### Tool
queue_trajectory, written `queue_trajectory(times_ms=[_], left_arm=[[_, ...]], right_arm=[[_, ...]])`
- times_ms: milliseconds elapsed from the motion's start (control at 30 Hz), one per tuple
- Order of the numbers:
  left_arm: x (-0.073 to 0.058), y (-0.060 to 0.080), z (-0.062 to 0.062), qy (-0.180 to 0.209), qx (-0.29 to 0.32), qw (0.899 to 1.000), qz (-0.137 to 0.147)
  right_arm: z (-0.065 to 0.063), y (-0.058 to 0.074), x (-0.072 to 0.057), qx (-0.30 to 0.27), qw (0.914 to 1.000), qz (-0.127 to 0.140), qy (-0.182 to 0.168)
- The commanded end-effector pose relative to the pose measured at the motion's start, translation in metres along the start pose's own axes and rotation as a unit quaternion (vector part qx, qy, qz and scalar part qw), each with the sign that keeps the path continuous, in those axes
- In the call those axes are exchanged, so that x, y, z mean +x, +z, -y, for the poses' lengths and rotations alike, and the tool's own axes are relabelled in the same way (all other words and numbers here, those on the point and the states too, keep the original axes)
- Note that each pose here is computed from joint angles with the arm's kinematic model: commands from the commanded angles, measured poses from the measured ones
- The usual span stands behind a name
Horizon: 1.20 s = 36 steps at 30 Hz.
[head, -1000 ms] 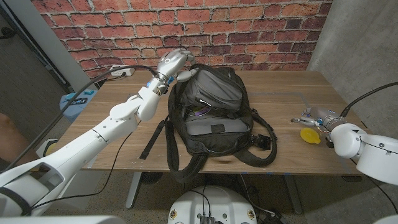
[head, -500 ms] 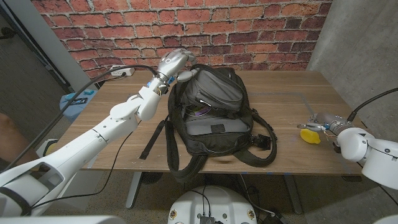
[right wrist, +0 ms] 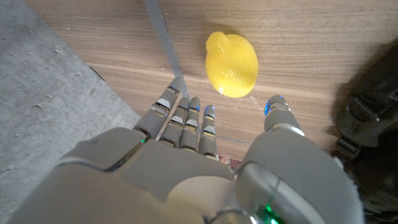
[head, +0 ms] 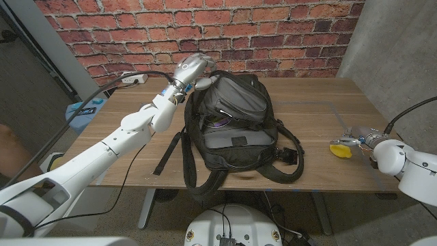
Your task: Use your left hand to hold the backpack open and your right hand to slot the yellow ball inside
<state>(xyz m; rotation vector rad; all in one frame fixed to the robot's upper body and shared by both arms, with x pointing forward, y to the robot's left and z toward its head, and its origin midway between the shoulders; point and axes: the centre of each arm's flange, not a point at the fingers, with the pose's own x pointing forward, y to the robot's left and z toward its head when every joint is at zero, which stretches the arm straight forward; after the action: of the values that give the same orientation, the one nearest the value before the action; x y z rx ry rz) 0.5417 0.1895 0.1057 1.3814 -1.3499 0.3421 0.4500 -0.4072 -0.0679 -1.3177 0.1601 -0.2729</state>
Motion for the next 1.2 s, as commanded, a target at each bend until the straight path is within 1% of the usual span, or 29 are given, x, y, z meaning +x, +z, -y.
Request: queue_trajectory(times_ms=[33, 767, 1200], left_arm=[[-0.001, 0.001, 0.001, -0.003, -0.001, 1.000, 0.000], [-0.005, -0.002, 0.002, -0.004, -0.004, 1.000, -0.003], [-0.006, -0.003, 0.002, -0.009, -0.005, 1.000, -0.002]], right_arm=[[-0.004, -0.003, 0.008, -0.014, 0.9996, -0.006, 0.025], [-0.009, 0.013, 0.012, -0.036, 0.9989, -0.007, 0.031], [-0.013, 0.013, 0.011, -0.041, 0.9983, -0.010, 0.039]])
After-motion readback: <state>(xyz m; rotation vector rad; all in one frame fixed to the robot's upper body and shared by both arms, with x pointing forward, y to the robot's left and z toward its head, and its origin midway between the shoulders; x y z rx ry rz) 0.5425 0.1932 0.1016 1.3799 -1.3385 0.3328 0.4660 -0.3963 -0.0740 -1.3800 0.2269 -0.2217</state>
